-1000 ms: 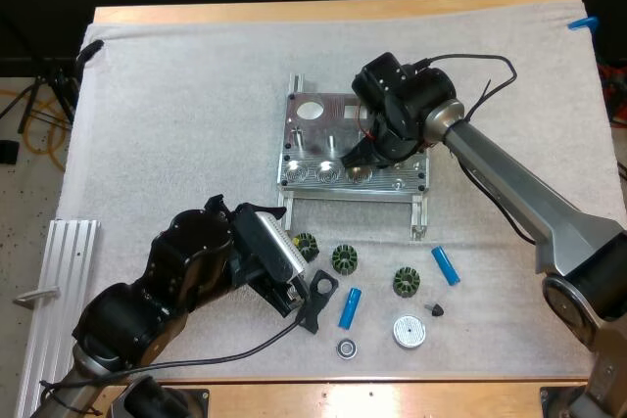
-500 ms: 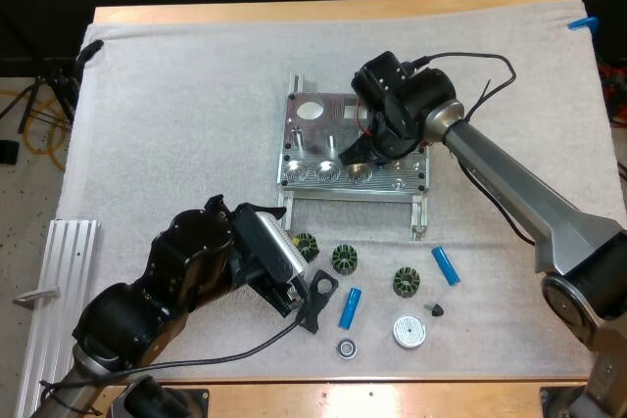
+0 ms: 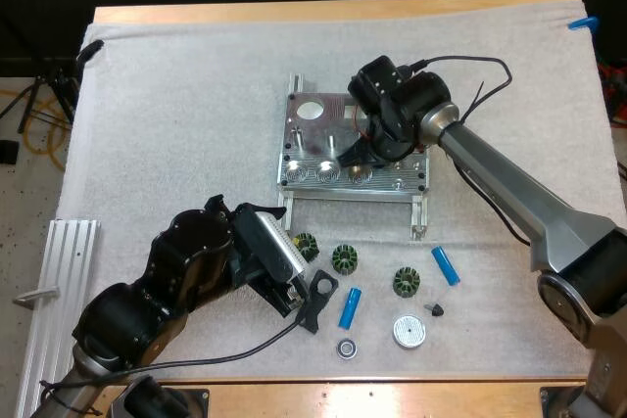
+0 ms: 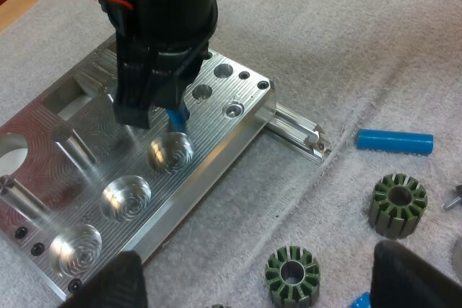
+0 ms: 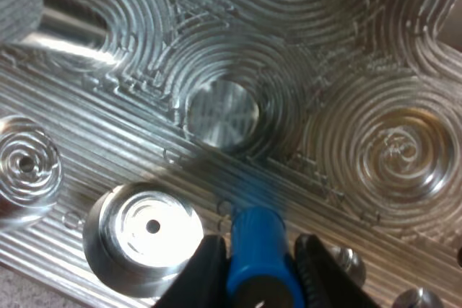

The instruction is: Load cells from left to right

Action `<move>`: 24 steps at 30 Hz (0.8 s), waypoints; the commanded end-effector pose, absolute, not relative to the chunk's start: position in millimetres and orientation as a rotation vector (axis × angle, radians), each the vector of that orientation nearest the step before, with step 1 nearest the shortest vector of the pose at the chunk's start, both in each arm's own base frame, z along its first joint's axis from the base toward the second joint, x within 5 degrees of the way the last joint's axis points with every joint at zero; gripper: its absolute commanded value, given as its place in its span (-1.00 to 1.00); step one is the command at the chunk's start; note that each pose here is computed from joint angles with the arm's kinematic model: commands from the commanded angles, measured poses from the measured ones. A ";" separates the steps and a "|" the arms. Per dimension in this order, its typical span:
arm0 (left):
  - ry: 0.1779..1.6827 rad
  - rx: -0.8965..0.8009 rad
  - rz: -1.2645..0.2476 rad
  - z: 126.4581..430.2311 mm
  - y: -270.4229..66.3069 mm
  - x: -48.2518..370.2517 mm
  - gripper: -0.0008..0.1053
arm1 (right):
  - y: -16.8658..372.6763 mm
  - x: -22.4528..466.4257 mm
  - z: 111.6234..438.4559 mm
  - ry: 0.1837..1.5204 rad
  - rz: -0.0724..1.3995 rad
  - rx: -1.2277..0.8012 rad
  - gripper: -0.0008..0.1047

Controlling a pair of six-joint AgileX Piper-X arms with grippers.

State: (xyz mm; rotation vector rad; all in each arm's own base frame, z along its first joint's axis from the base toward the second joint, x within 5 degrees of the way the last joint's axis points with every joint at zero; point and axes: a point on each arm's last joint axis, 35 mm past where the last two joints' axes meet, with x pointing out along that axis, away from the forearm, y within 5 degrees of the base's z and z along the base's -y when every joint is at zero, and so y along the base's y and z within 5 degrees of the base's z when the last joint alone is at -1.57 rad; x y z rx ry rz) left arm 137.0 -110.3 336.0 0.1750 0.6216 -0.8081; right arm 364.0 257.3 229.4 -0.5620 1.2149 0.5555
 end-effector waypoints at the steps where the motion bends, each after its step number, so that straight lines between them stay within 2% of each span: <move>1: 0.613 0.168 -0.787 339.0 -109.8 137.7 0.22 | 256.8 364.4 230.9 1.211 0.545 -0.562 -0.89; 18: 0.612 0.170 -0.788 339.0 -109.8 137.7 0.22 | 255.2 361.2 229.9 1.246 0.559 -0.564 -0.86; 20: 0.612 0.170 -0.788 339.0 -109.8 137.7 0.22 | 255.1 360.2 229.7 1.256 0.575 -0.562 -0.58; 21: 0.612 0.170 -0.788 339.0 -109.8 137.7 0.22 | 255.1 360.1 229.7 1.257 0.575 -0.562 -0.51; 23: 0.612 0.170 -0.788 339.0 -109.8 137.7 0.22 | 255.0 360.0 229.7 1.257 0.574 -0.562 -0.10; 24: 0.612 0.170 -0.788 339.0 -109.8 137.7 0.22 | 255.0 360.0 229.7 1.256 0.577 -0.565 0.03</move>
